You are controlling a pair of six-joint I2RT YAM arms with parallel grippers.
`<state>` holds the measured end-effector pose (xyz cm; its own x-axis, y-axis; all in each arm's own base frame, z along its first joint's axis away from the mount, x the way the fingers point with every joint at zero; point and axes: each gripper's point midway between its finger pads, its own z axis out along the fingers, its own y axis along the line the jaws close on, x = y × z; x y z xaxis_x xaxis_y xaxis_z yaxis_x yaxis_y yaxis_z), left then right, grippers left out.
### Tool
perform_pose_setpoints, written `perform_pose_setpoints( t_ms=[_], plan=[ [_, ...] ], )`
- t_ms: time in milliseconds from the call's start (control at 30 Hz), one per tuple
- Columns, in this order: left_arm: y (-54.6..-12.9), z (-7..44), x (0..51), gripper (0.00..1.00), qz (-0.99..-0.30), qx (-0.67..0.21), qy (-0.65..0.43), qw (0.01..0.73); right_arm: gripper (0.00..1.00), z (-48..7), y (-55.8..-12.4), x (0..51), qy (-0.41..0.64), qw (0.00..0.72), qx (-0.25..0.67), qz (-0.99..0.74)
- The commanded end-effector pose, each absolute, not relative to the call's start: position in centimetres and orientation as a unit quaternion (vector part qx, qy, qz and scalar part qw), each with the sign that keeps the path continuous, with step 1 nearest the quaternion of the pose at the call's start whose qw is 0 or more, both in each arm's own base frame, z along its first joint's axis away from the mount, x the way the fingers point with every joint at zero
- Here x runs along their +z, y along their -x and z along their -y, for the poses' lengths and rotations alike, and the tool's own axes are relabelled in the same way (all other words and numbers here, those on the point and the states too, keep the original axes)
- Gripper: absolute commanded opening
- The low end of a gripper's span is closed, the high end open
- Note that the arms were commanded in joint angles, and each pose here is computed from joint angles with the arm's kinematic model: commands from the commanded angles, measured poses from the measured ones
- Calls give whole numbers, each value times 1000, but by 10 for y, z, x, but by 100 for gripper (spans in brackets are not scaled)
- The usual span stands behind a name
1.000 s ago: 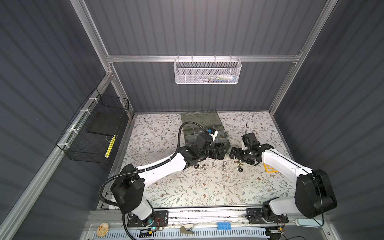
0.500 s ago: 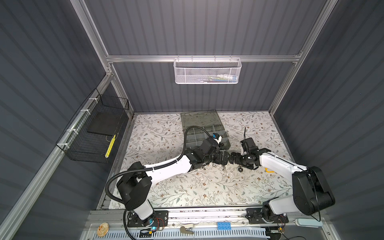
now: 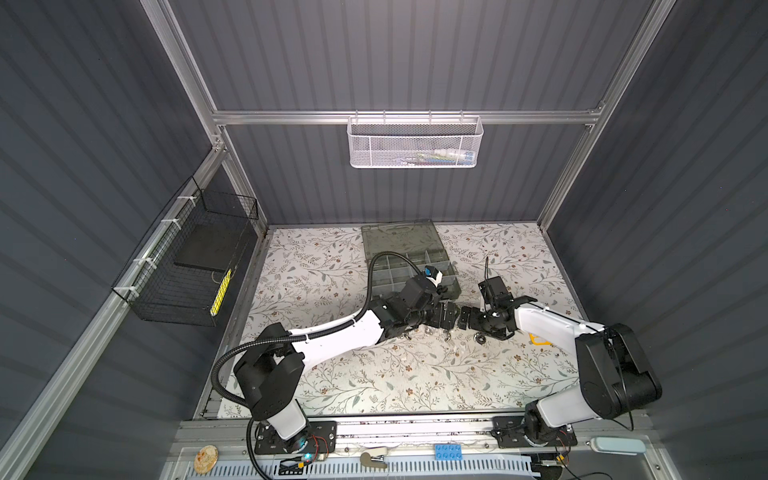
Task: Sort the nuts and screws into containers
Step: 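Lower the right gripper onto another brass wing nut and close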
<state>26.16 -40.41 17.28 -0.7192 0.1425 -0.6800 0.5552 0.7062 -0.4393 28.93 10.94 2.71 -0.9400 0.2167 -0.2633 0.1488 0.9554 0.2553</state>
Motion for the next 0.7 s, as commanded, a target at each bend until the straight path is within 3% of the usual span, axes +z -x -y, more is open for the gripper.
perform_pose_setpoints(
  t_ms=[0, 667],
  plan=[
    [-262, 405, 177, 100, -868, -319, -203, 321, 99, -115, -293, 26, -89, 147, 128, -977],
    [-260, 388, 183, 100, -870, -301, -203, 334, 99, -168, -307, 44, -39, 151, 152, -976]
  ],
)
